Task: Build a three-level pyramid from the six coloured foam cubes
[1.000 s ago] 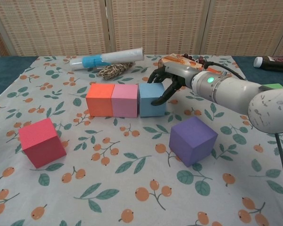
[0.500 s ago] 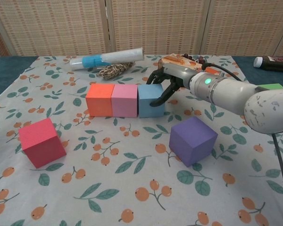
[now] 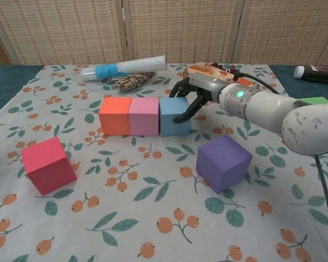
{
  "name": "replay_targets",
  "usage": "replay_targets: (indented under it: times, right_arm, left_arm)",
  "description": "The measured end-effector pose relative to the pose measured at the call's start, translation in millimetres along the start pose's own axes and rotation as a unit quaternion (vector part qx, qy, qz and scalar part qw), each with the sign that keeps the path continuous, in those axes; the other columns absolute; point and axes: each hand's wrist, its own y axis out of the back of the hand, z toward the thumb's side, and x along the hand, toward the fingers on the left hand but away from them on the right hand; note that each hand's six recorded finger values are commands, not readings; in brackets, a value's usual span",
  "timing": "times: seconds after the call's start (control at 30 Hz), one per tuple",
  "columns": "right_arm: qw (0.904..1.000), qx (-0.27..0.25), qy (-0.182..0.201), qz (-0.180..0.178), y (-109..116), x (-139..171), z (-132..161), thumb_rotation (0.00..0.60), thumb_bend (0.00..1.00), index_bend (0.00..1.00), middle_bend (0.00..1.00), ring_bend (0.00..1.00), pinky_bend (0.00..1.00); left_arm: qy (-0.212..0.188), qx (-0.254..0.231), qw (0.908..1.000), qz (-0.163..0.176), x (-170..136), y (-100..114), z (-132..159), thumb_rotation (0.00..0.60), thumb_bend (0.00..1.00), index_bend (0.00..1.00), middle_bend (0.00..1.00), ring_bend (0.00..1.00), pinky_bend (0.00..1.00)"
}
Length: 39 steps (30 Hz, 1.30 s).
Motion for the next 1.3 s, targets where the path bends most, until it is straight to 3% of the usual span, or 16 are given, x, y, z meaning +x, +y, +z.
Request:
replay_targets:
  times: [1.3]
  right_arm:
    - [0.9999,-0.016,0.004,0.001,-5.7,-5.1,7.0,0.600,0.12,0.46,0.40,0.16,0.00]
  left_arm:
    - [0.002,0.000,1.0000,-0.002,0.6,-0.7,-1.6,0.600,0.32,0.12,0.00,0.00,0.09]
